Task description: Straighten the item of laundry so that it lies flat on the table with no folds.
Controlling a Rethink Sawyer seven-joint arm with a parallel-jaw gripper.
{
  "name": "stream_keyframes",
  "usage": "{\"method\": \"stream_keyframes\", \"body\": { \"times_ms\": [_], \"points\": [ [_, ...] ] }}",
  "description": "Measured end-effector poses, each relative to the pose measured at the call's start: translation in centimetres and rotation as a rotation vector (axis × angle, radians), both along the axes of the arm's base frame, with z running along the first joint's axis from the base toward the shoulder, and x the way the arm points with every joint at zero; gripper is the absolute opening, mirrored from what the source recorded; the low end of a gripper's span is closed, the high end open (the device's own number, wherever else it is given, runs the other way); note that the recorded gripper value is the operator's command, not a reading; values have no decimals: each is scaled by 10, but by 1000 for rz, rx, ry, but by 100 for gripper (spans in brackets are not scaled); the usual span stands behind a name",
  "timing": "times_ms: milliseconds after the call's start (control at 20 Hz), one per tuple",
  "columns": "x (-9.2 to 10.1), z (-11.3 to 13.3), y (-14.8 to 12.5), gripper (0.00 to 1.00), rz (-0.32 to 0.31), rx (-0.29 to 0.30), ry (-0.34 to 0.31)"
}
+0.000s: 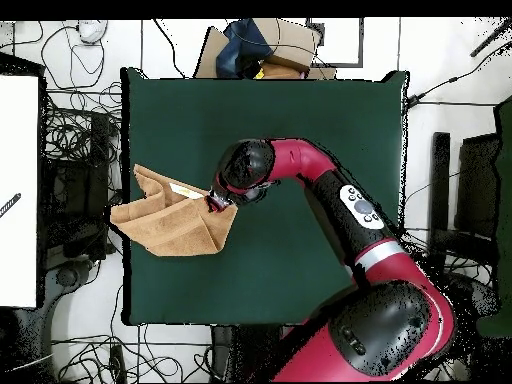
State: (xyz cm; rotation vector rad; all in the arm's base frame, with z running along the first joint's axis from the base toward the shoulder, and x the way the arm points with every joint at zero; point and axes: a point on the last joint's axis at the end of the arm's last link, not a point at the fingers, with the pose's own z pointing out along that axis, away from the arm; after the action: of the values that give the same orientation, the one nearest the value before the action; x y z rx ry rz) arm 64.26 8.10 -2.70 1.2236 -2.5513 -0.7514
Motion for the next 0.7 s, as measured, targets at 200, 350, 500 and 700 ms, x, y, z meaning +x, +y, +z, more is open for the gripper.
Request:
{"method": "stream_keyframes", "body": {
  "times_ms": [200, 350, 500, 700],
  "points": [
    [-2, -2, 1, 100, 3, 2, 12],
    [-2, -2, 0, 100, 3, 2, 12],
    [-2, -2, 0, 100, 3, 1, 12],
    [-2, -2, -1, 100, 3, 0, 11]
  ]
}}
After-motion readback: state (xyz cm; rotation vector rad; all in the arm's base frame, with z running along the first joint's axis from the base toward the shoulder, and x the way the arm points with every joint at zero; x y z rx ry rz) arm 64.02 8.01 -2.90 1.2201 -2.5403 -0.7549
